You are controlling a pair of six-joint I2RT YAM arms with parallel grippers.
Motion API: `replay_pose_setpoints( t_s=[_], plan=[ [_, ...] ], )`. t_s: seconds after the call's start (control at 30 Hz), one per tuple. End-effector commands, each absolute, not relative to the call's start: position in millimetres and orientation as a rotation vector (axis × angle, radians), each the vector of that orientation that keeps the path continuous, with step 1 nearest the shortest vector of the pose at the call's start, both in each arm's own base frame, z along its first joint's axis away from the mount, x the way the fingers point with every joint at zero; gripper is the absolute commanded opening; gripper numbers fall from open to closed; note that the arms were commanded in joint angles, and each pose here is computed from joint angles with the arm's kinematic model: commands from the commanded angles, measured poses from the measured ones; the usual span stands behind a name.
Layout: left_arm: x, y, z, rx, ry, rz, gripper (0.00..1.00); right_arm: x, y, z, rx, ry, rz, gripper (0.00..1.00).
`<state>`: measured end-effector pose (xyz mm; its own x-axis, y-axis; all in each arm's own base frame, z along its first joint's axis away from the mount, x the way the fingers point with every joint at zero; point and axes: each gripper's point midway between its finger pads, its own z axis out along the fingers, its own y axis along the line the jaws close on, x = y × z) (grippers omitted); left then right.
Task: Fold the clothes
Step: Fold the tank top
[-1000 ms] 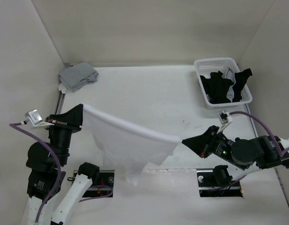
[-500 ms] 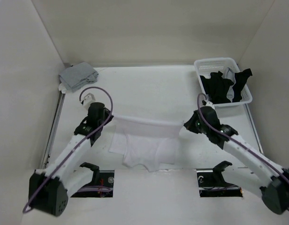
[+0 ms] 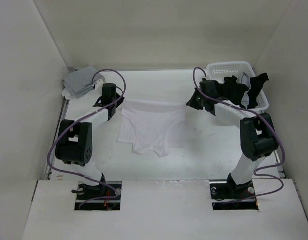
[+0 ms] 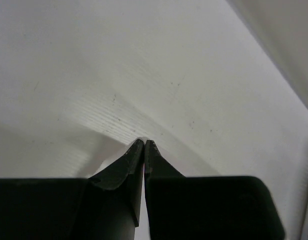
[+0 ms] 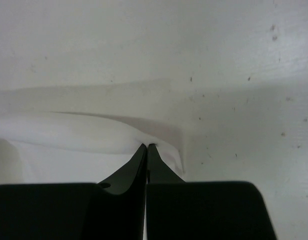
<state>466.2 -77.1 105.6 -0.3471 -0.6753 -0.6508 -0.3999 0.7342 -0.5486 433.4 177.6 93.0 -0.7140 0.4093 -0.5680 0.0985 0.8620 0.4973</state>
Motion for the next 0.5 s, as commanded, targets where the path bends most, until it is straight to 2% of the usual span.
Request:
replay_pose_setpoints(
  t_s=[0.0, 0.23, 0.47],
  plan=[
    [490, -85, 162, -0.783, 1.841, -0.492, 0.02, 457, 186, 147, 0.288, 2.189, 0.62, 0.0],
    [438, -86, 149, -0.814, 1.844, -0.538, 0.03, 410, 186, 139, 0.283, 2.198, 0.63, 0.01],
    [364, -71, 138, -0.826, 1.831, -0.584, 0.03, 338, 200, 119, 0.227, 2.223, 0.62, 0.01]
  ],
)
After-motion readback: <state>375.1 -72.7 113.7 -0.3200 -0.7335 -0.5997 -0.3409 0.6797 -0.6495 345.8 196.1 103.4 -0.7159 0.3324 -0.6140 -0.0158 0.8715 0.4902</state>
